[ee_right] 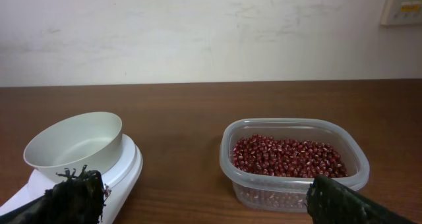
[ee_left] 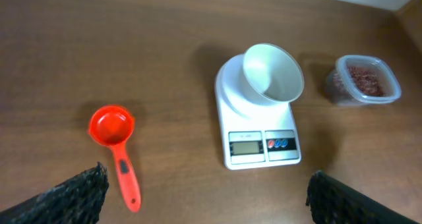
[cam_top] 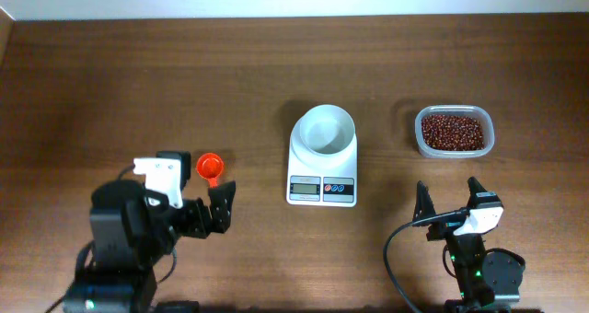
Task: Scoop and weigh 50g on scale
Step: 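Move the left gripper forward toward the red scoop handle, then lower the left gripper and close it on the red scoop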
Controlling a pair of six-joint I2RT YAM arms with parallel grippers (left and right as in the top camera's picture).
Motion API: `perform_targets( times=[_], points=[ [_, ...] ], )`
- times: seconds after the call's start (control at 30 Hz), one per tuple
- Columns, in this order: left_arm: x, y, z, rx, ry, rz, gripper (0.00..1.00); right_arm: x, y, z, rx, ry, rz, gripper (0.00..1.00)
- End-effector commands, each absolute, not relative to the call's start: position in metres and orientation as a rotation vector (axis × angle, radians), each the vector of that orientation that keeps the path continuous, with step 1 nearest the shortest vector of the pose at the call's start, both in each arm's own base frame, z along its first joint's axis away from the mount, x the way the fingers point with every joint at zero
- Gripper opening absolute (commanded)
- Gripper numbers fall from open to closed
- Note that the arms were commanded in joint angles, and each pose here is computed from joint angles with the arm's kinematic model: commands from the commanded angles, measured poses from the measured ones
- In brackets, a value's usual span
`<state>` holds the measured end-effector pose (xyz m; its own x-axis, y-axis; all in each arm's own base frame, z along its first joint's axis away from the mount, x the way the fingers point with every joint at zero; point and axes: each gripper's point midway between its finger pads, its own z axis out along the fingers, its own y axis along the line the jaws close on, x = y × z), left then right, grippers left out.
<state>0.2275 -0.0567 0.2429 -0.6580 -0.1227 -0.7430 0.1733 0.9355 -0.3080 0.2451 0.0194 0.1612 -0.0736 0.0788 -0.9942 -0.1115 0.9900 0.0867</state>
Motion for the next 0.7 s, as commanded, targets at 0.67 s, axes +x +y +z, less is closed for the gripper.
perform_targets(
  times=[0.67],
  points=[
    [0.251, -0.039, 0.239, -0.110, 2.384, -0.365, 0.95, 0.245, 0.021, 0.158, -0.026, 1.641, 0.163, 0.99]
  ],
)
